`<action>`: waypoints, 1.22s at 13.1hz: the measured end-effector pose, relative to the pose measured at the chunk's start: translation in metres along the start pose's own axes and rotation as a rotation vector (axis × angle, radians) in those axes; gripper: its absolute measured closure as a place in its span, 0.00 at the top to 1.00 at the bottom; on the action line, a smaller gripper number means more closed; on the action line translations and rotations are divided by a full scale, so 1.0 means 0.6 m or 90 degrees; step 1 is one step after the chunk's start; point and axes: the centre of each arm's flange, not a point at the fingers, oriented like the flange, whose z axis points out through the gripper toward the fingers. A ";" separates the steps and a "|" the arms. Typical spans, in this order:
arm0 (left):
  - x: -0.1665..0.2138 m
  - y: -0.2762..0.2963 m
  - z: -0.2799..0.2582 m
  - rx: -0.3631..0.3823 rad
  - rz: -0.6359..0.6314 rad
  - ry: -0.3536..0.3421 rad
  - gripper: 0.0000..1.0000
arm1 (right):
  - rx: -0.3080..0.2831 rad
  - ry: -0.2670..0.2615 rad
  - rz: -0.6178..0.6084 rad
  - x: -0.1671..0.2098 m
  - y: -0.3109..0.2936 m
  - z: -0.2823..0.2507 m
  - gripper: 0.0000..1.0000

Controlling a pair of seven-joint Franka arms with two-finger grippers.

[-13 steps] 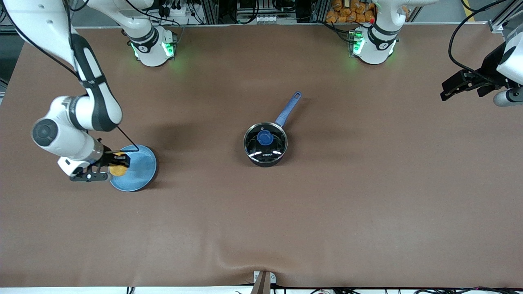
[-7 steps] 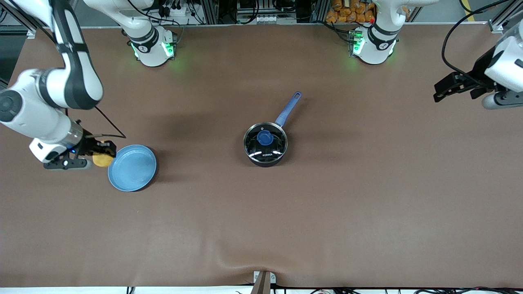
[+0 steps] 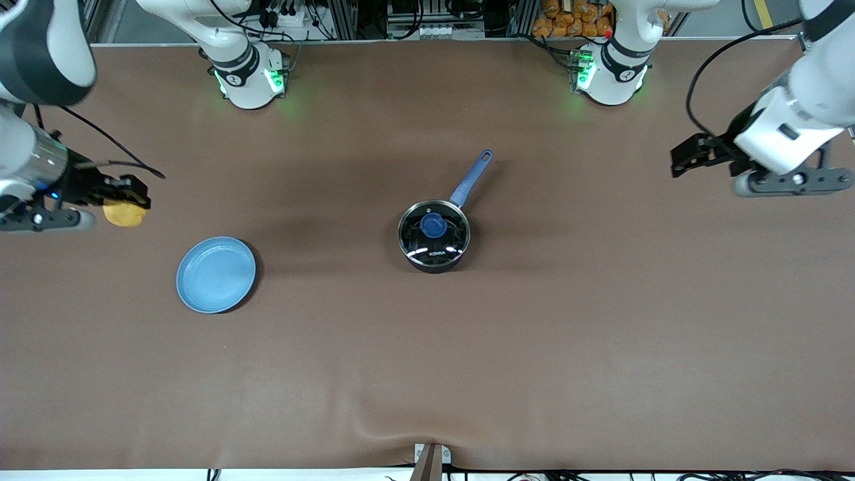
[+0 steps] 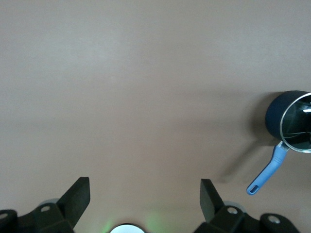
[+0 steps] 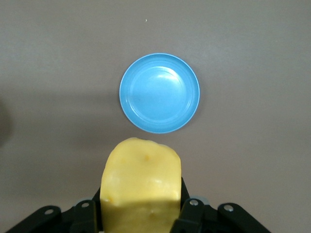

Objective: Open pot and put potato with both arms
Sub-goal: 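Lift the potato with the right gripper while the left gripper reaches the lid, then grasp the blue knob of the glass lid with the left gripper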

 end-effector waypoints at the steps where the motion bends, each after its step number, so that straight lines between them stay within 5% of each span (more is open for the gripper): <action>1: 0.005 0.035 0.014 0.001 0.004 0.000 1.00 | 0.001 -0.002 -0.001 -0.009 -0.001 -0.026 0.54; 7: 0.029 0.279 0.117 0.002 -0.023 -0.007 1.00 | 0.000 0.005 -0.004 -0.023 -0.007 -0.082 0.54; 16: 0.027 0.532 0.314 -0.016 -0.293 0.009 1.00 | 0.000 0.004 -0.005 -0.022 -0.008 -0.081 0.54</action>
